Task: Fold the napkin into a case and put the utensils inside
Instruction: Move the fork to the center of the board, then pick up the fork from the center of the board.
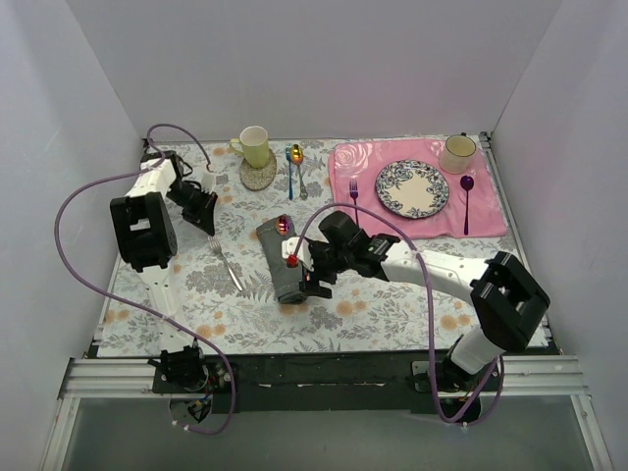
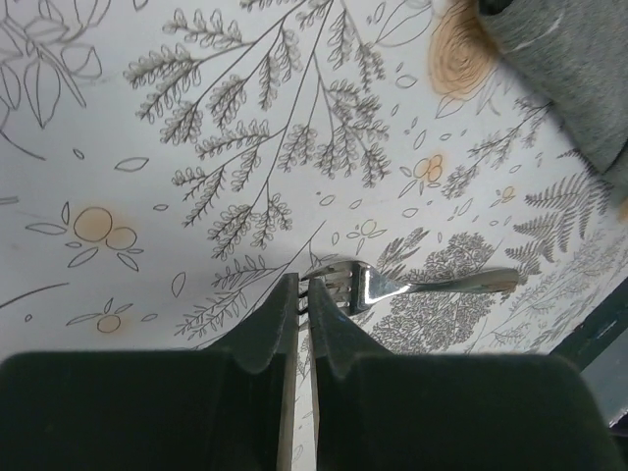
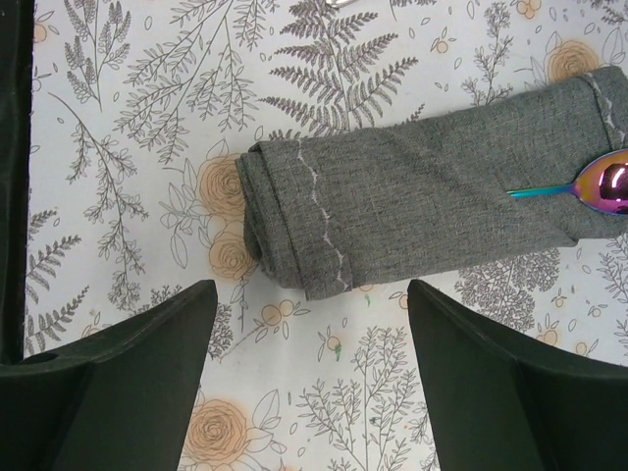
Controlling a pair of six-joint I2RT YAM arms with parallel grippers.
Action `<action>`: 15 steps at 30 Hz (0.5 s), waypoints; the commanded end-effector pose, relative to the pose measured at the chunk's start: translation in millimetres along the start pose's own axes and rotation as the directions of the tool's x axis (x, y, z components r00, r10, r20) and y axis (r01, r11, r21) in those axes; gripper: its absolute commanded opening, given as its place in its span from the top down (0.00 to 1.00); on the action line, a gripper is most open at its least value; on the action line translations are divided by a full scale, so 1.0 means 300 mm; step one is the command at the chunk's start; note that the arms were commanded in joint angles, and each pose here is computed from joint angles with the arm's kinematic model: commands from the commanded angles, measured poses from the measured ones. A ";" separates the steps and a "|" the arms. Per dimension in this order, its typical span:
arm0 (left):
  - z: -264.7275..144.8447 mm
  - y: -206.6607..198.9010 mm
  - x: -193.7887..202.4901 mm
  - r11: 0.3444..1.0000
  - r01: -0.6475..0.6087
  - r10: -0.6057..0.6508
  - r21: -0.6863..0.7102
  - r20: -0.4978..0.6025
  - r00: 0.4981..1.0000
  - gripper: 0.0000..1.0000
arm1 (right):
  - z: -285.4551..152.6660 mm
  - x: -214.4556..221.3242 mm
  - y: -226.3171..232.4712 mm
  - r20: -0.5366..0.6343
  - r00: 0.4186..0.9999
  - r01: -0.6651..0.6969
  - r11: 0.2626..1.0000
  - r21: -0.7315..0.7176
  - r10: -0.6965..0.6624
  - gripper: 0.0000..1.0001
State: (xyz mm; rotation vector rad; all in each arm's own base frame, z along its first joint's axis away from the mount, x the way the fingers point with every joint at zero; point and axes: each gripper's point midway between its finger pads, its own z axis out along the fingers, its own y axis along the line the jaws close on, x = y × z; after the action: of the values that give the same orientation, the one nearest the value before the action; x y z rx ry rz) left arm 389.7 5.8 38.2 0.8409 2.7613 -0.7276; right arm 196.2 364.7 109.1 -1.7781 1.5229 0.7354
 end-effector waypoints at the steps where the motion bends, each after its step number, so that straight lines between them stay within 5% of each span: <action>1: -0.093 -0.025 -0.108 0.997 -0.072 0.071 0.006 0.115 0.991 1.00 | -0.043 -0.038 -0.016 0.040 0.999 0.024 0.999 0.045 -0.026 0.14; 6: -0.148 -0.037 -0.145 0.992 -0.128 0.126 0.000 0.143 0.982 1.00 | -0.057 -0.014 -0.006 0.033 0.999 0.018 0.998 0.056 -0.020 0.14; 15: -0.308 -0.147 -0.370 0.948 -0.308 0.316 -0.079 0.320 0.893 1.00 | -0.061 0.020 0.025 0.028 0.999 0.037 0.999 0.039 -0.038 0.14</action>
State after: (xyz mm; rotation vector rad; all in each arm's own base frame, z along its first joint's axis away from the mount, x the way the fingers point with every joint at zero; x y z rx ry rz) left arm 443.3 -6.9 104.1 0.9565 2.4744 -0.6952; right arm 189.4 345.9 102.7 -1.7704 1.5407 0.7076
